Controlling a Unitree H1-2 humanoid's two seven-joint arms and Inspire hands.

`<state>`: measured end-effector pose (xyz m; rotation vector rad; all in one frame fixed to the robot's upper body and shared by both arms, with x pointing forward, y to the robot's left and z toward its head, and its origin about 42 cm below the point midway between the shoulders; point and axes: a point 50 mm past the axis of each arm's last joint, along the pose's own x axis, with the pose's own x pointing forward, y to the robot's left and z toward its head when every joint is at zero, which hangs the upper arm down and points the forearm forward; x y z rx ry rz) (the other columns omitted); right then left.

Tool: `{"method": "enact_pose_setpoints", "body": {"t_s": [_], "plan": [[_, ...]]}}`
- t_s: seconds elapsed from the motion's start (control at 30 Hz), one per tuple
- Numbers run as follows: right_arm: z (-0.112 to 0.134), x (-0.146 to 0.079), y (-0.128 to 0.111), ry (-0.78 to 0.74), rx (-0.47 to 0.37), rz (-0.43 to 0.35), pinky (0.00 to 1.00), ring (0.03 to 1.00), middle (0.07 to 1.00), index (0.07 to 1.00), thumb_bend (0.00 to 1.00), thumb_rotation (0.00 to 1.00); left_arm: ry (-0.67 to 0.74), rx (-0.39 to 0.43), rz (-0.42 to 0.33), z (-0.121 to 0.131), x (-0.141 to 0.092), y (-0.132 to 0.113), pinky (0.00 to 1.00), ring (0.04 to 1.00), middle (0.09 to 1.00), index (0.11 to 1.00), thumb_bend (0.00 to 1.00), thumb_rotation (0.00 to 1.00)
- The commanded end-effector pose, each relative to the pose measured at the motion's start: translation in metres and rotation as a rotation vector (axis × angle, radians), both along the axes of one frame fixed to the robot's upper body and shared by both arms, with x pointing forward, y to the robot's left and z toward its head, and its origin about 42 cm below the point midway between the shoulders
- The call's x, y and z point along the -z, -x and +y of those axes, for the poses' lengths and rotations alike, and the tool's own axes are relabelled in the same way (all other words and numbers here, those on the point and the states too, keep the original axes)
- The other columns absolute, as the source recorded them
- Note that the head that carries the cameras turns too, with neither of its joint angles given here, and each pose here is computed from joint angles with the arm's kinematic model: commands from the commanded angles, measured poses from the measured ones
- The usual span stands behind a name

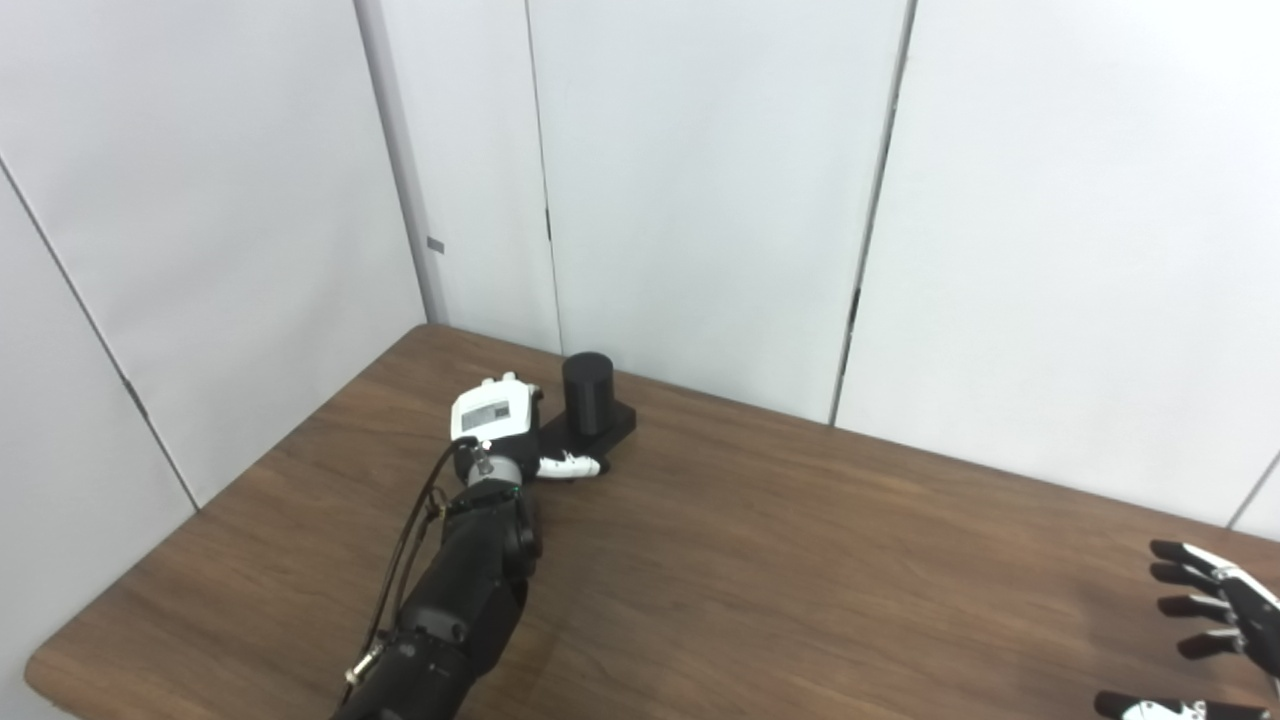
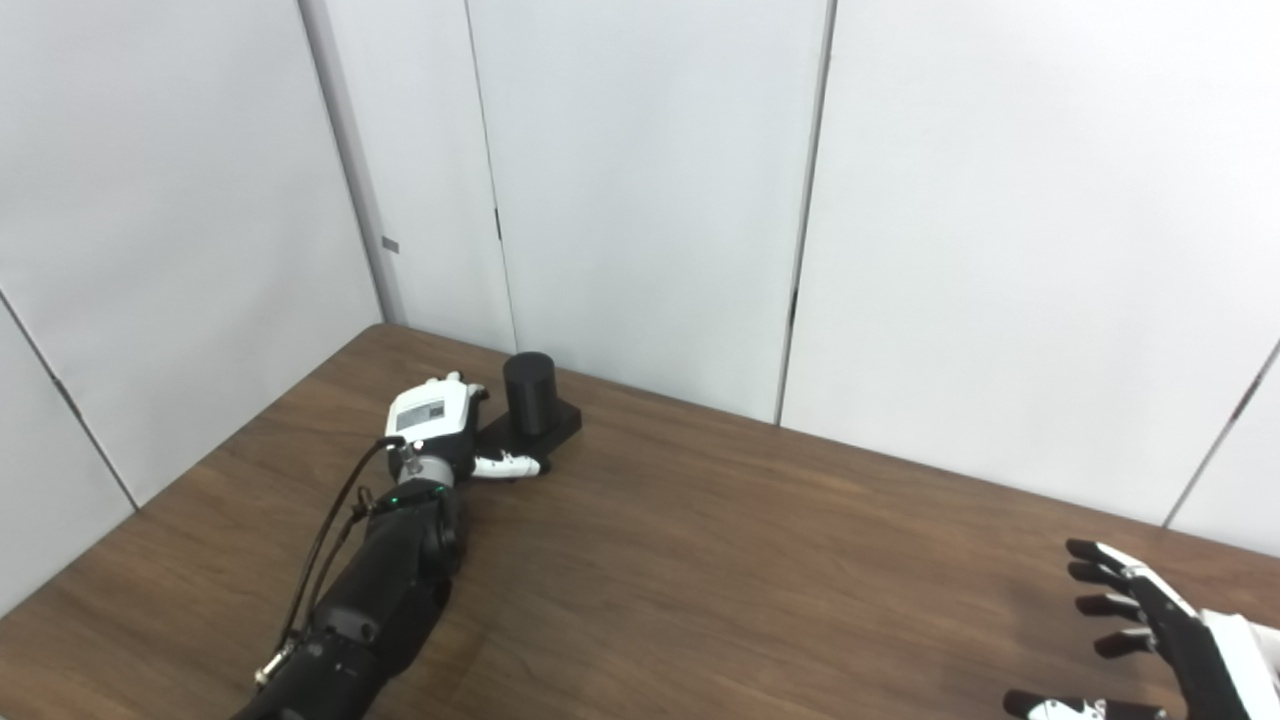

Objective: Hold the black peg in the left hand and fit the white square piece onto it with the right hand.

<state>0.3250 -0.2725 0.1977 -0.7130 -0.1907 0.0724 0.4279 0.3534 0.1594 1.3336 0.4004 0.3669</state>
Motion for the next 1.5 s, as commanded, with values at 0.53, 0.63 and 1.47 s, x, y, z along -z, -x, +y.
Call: {"method": "enact_pose_setpoints", "body": {"t_s": [0.53, 0.63, 1.47], "plan": [[0.003, -0.025, 0.003, 0.0, -0.013, -0.088, 0.56, 0.712, 0.792, 0.813, 0.77, 0.0, 0.063, 0.037, -0.058, 0.009, -0.019, -0.016, 0.93, 1.0, 0.993, 0.769, 0.94, 0.5], [0.004, -0.026, 0.005, -0.002, -0.011, -0.089, 0.57, 0.713, 0.79, 0.814, 0.75, 0.0, 0.072, 0.048, -0.053, 0.011, -0.017, -0.016, 0.93, 1.0, 0.964, 0.731, 0.91, 0.48], [0.01, -0.024, 0.002, -0.014, -0.003, -0.081, 0.58, 0.72, 0.792, 0.812, 0.72, 0.0, 0.085, 0.33, -0.057, -0.005, -0.013, -0.01, 0.72, 0.838, 0.819, 0.483, 0.52, 0.06]]}}
